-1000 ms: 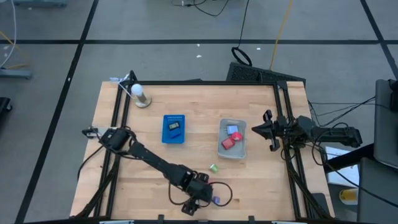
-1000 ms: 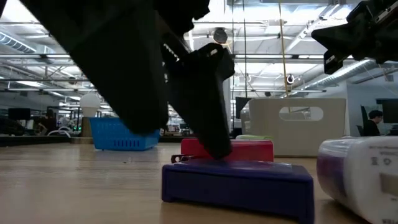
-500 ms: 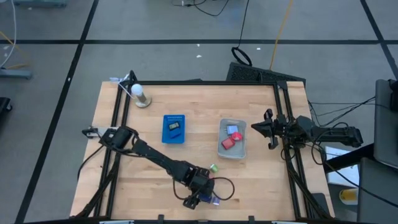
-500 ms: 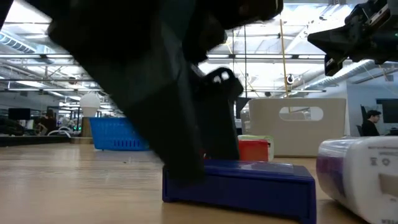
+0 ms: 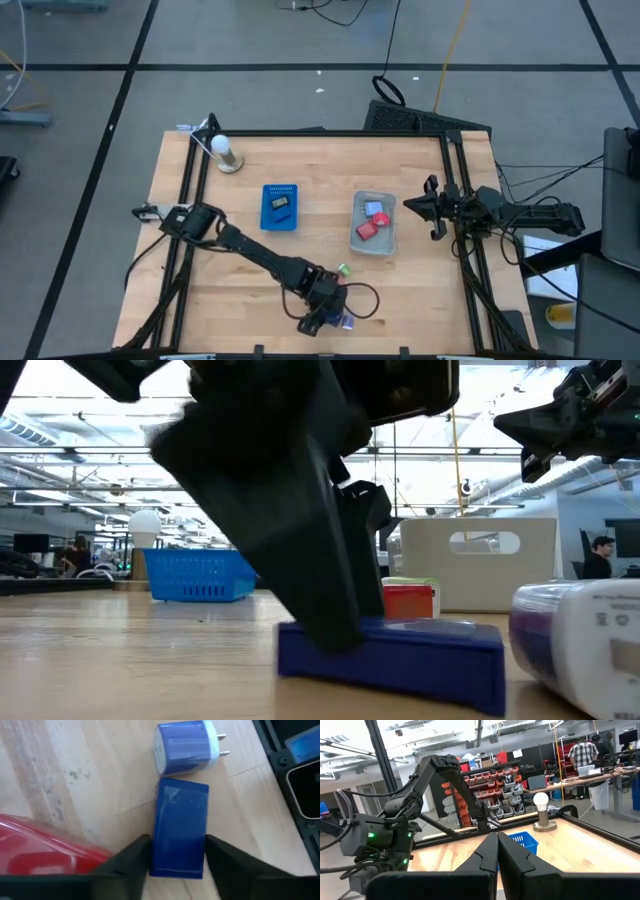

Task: Pick & Place Office items
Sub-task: Put the blue digital clock into the blue bin

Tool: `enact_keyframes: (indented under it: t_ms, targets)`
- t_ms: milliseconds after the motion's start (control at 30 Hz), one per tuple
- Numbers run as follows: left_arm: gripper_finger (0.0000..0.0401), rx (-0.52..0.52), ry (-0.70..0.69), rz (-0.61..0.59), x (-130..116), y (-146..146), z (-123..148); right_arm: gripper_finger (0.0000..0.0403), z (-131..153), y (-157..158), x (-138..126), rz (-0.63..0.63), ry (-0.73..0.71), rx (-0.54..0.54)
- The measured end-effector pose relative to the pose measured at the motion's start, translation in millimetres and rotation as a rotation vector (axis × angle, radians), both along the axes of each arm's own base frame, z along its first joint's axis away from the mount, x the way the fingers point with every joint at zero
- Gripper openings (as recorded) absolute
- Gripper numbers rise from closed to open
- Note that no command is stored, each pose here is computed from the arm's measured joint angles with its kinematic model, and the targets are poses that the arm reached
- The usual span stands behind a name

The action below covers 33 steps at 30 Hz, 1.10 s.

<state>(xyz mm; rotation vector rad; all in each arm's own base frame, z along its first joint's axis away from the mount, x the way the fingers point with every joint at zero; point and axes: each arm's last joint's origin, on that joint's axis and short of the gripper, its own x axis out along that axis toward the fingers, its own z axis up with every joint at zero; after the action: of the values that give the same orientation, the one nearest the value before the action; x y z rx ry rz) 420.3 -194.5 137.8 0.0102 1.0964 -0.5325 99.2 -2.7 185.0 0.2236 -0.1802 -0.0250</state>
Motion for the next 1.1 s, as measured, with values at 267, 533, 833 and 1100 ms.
enact_keyframes:
  t_ms: [267, 533, 833, 1100]
  targets:
    - [0.0126, -0.034, 0.003, -0.03, -0.4, -1.7, 2.0, 0.0, -0.1, 0.1, 0.0, 0.0, 0.001, -0.012]
    - [0.0002, -0.009, -0.148, -0.061, -9.3, 0.8, 55.5, 0.0, -0.1, 0.1, 0.0, 0.001, 0.001, -0.01]
    - [0.0001, -0.066, -0.242, -0.01, -17.8, -8.0, 90.8, 0.0, 0.0, 0.1, 0.0, 0.001, 0.0, -0.009]
    - [0.0, -0.262, -0.11, -0.127, 0.7, -22.5, 30.2, 0.0, 1.4, 0.0, 0.0, 0.001, -0.015, -0.001]
